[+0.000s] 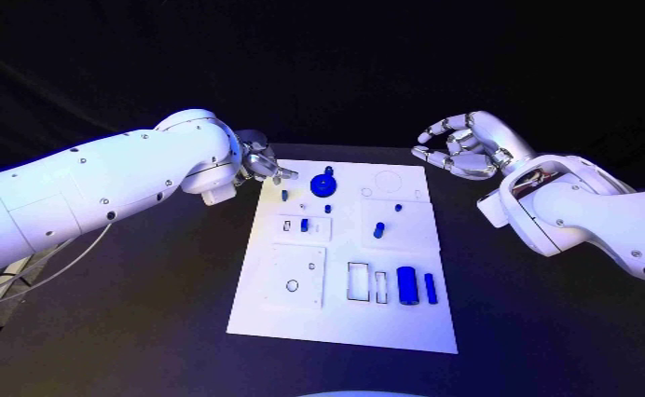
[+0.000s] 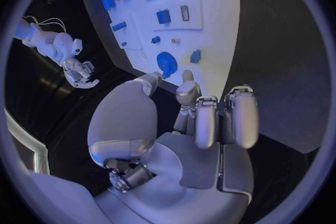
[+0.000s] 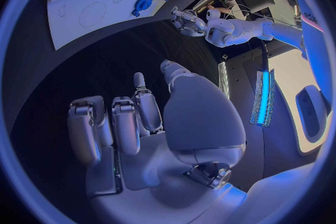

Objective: Assemble the parts on the task board

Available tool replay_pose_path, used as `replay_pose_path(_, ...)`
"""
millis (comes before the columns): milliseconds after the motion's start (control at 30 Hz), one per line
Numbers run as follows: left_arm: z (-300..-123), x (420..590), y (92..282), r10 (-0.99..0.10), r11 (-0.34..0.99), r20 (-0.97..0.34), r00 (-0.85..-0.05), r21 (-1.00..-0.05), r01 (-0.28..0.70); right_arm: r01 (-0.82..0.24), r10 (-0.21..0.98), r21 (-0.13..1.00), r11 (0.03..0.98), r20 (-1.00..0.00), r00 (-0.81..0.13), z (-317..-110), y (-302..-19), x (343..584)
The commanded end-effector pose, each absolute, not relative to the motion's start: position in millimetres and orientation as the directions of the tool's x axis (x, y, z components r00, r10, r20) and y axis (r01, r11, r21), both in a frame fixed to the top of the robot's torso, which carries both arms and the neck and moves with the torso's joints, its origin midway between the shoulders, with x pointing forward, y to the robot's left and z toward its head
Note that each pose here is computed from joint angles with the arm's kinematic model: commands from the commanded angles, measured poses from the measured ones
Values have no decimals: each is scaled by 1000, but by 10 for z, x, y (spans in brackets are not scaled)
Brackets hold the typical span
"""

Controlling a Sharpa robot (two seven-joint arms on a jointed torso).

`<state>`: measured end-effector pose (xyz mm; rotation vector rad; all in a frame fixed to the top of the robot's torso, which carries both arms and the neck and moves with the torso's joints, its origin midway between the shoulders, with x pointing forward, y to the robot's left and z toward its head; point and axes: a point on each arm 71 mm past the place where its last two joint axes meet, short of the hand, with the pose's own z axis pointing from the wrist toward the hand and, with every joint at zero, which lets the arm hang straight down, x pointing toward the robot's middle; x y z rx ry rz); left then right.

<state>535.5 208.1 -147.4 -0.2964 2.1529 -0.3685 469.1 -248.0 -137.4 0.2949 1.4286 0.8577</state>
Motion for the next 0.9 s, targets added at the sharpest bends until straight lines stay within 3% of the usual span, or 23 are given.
replay_pose_path(33, -1478, 5409, 2050, -314, 932, -738, -597, -360, -45, -345, 666, 651, 676, -741, -92, -1378, -2467, 4690)
replay_pose_path(500, -1636, 5592, 2017, -245, 960, -740, -626, -274, -52, -345, 665, 652, 675, -741, -98, -1389, -2448, 4693)
replay_pose_path(900, -1712, 5632, 1995, -220, 968, -731, -646, -245, -52, -346, 664, 653, 674, -740, -102, -1392, -2435, 4693)
